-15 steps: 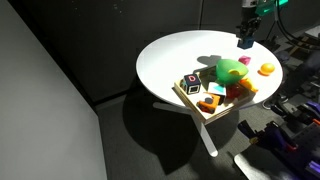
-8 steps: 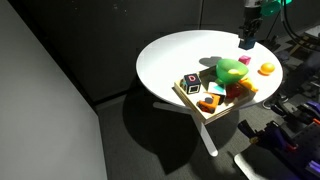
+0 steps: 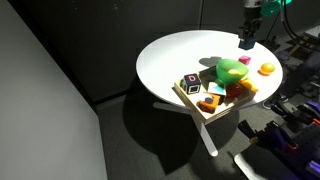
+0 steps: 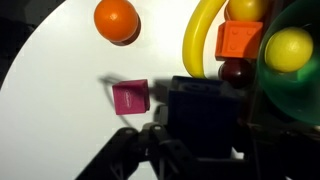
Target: Move the blue block from the table to the tray
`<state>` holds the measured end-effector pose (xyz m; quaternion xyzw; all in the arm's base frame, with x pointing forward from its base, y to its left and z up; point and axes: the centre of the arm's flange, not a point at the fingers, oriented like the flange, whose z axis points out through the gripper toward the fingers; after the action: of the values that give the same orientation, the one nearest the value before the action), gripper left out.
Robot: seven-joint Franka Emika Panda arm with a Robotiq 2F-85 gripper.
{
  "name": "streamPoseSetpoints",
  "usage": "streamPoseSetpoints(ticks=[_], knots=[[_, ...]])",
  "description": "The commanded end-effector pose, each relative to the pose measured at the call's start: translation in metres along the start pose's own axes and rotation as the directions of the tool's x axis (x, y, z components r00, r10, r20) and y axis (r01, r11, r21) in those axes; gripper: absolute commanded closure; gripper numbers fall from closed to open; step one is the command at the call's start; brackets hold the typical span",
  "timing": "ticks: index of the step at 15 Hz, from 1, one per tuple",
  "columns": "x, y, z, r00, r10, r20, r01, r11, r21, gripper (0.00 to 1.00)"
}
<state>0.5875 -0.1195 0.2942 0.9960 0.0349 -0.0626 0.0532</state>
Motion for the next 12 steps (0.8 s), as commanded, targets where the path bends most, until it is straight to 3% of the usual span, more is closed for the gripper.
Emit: streamPoseSetpoints(ticks=[1,7,12], knots=[[0.001,-0.005,0.0,1.0,-0.013,0.0,0.013,1.0,-0.002,0.7],[0.006,-0.046,-0.006,0.996,-0.09,-0.002,0.09,0.996,-0.009,0.7],[0.004,-0.09,-0.015,0.983,-0.183,0.001,0.183,0.981,-0.058,0.7]])
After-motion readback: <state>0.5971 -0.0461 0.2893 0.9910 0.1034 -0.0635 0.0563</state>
